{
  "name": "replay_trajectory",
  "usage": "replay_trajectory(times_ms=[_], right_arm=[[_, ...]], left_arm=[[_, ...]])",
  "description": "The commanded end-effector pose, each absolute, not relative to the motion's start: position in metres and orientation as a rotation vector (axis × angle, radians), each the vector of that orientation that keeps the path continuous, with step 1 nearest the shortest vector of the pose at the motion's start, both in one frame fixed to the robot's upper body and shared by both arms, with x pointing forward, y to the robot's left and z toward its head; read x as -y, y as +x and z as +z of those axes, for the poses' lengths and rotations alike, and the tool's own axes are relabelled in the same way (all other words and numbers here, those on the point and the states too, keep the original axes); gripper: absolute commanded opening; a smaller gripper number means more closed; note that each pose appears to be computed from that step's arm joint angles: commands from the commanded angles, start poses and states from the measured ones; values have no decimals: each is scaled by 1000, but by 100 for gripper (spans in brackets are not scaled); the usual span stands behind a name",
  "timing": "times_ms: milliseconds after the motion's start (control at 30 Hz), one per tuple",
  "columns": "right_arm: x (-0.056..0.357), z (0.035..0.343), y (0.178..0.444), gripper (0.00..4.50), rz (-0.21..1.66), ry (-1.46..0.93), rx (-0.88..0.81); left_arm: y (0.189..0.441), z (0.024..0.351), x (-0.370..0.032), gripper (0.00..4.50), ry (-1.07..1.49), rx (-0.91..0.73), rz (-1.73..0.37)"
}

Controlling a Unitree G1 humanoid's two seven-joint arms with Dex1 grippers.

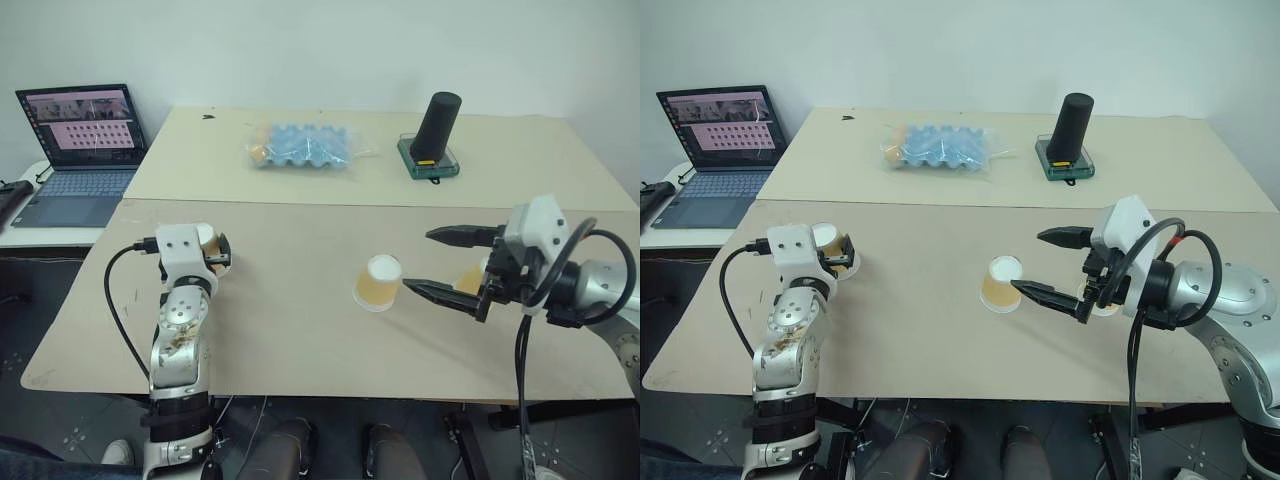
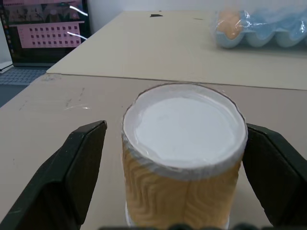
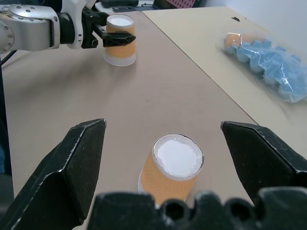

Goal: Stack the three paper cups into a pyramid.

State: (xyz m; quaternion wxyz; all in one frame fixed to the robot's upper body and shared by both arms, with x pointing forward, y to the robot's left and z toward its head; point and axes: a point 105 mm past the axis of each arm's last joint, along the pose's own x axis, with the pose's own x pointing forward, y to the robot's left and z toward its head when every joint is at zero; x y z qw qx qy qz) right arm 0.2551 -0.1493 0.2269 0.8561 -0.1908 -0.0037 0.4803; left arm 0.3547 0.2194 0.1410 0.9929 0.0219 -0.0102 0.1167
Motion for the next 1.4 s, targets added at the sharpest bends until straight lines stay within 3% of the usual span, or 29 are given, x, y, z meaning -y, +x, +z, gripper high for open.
replay_trajectory(times_ms=[33,233,367,433,667,767,833,933,1100,1233,1400], right_arm=[[148,238,251,450,1001,-426,64],[148,238,252,450,997,-426,64],[148,238,252,450,995,-426,65],[149,238,252,450,989,-430,61],[149,237,252,450,987,-429,59],[148,237,252,450,985,-427,58],[149,236,253,450,980,-425,55],[150,235,253,450,974,-426,51],[151,234,255,450,954,-431,52],[152,234,253,450,939,-429,54],[156,233,252,450,909,-434,50]], left_arm=[[358,157,-220,446,45,86,235],[361,157,-217,446,34,91,216],[362,159,-216,342,37,104,207],[361,158,-215,264,35,101,209],[363,160,-212,247,65,112,188],[368,185,-189,247,50,210,16],[367,213,-158,247,47,314,-249],[364,226,-135,247,46,326,-514],[360,208,-105,247,114,176,-880],[341,192,-88,247,173,87,-1156],[329,179,-75,247,259,30,-1367]])
